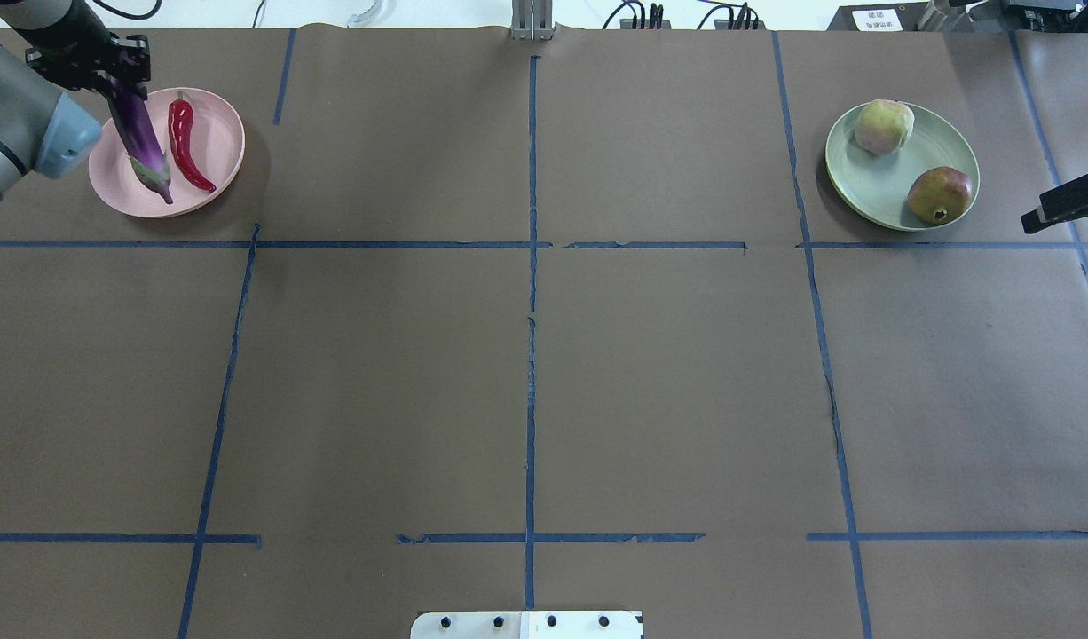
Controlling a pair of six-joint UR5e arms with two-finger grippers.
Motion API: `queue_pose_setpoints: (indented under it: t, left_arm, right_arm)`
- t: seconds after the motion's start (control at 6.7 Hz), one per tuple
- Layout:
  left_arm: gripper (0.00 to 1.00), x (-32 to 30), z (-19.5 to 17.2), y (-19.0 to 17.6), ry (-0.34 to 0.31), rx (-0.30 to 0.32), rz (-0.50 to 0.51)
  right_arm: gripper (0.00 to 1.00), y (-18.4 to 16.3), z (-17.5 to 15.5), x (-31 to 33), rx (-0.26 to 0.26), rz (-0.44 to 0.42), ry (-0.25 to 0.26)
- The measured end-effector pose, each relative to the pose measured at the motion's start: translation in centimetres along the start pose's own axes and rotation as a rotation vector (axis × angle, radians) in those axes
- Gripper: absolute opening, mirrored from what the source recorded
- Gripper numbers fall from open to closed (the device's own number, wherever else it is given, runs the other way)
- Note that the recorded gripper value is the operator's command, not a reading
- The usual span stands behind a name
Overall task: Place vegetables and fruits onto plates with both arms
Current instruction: 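Carry the eggplant onto the pink plate and release it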
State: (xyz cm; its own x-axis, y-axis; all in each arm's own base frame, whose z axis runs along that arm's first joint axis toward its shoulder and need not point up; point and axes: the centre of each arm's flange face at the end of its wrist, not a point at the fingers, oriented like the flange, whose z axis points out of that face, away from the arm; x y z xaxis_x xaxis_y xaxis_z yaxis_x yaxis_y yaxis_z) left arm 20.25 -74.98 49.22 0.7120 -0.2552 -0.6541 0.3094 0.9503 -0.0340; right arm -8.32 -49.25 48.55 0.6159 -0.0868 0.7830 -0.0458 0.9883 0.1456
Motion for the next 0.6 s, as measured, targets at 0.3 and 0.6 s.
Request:
queue_pose_setpoints:
  t: [0.3, 0.6]
  left_arm:
    - [0.25, -2.3, 2.4, -1.8, 0.003, 0.002, -0.015]
    - [0.68, -1.1, 4.3, -0.4, 0.006, -0.02, 0.009]
  right_arm:
    - [1.0, 0.1, -0.1, 0.0, 0.002, -0.003, 0.003]
    - [1.0, 0.1, -0.1, 0.0, 0.002, -0.003, 0.005]
